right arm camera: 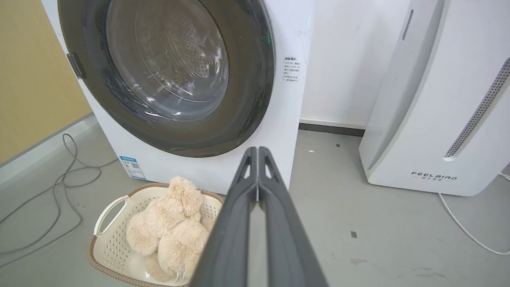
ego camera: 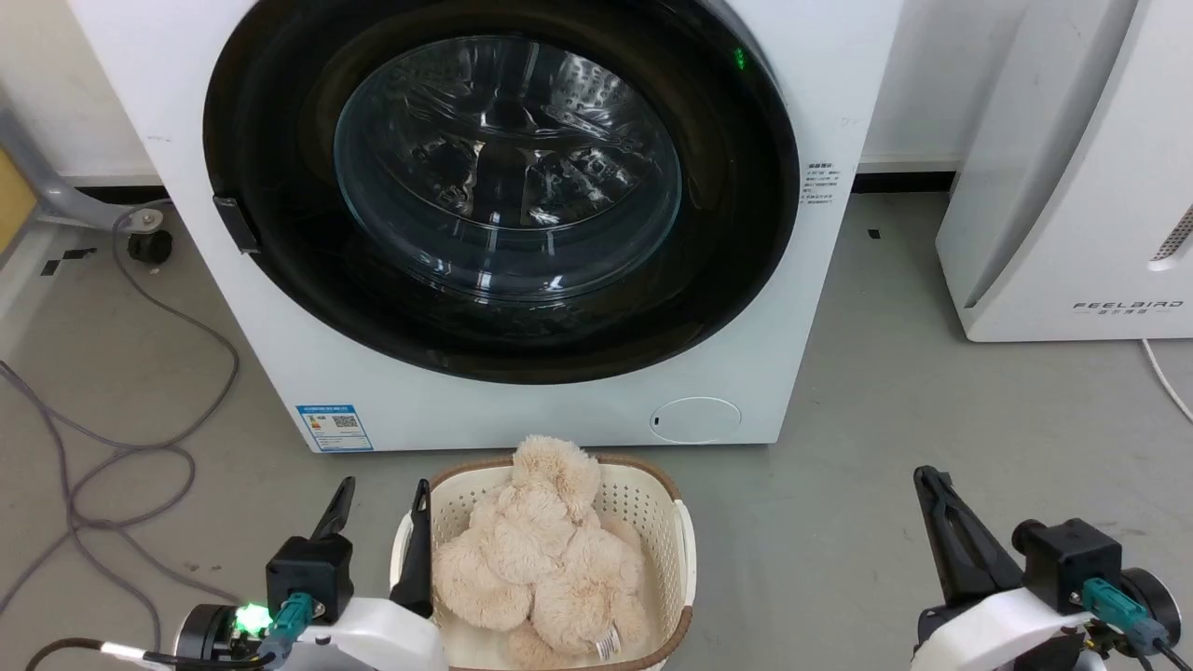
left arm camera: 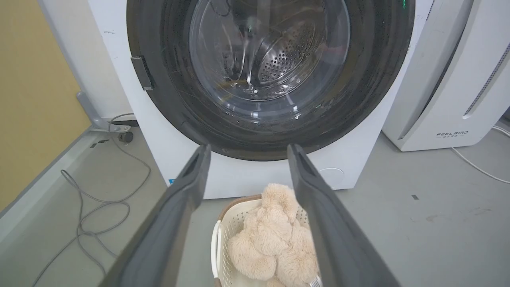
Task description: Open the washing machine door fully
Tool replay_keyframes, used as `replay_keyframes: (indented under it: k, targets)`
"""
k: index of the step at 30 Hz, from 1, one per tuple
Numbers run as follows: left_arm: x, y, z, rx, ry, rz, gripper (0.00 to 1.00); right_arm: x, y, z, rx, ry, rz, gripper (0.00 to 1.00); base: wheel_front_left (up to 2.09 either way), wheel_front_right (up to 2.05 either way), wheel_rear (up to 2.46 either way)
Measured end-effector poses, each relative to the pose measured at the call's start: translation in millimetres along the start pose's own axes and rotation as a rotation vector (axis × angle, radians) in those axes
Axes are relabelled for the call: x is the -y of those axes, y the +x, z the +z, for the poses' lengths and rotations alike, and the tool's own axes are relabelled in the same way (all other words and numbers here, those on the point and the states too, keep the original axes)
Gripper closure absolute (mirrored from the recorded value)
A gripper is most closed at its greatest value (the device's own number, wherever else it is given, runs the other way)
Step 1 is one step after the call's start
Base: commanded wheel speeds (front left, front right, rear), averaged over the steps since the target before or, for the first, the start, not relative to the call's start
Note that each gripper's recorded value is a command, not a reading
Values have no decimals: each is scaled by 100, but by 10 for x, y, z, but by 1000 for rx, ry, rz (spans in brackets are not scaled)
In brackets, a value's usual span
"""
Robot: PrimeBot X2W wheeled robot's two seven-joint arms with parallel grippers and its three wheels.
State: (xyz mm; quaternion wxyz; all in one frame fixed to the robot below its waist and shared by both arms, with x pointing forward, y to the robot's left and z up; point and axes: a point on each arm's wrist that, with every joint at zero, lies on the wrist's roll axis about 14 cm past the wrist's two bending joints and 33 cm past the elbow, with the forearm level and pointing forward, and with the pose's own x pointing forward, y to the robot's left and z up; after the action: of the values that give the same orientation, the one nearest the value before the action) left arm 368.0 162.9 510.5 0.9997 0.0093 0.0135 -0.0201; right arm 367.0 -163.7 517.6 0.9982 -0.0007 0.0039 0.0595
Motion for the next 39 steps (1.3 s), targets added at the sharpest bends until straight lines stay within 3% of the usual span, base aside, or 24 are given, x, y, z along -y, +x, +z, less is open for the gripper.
replay_keyframes:
  k: [9, 22, 39]
  targets:
    - [29, 33, 47, 23, -10, -7, 0, 39, -2, 26, 30, 126, -15, 100, 0, 0, 0]
    - [22, 21, 97, 54, -25, -3, 0, 143, 74, 157, 110, 397, -45, 100, 0, 0, 0]
    - [25, 120, 135, 84, -35, -5, 0, 442, 535, 344, 161, 747, -86, 100, 0, 0, 0]
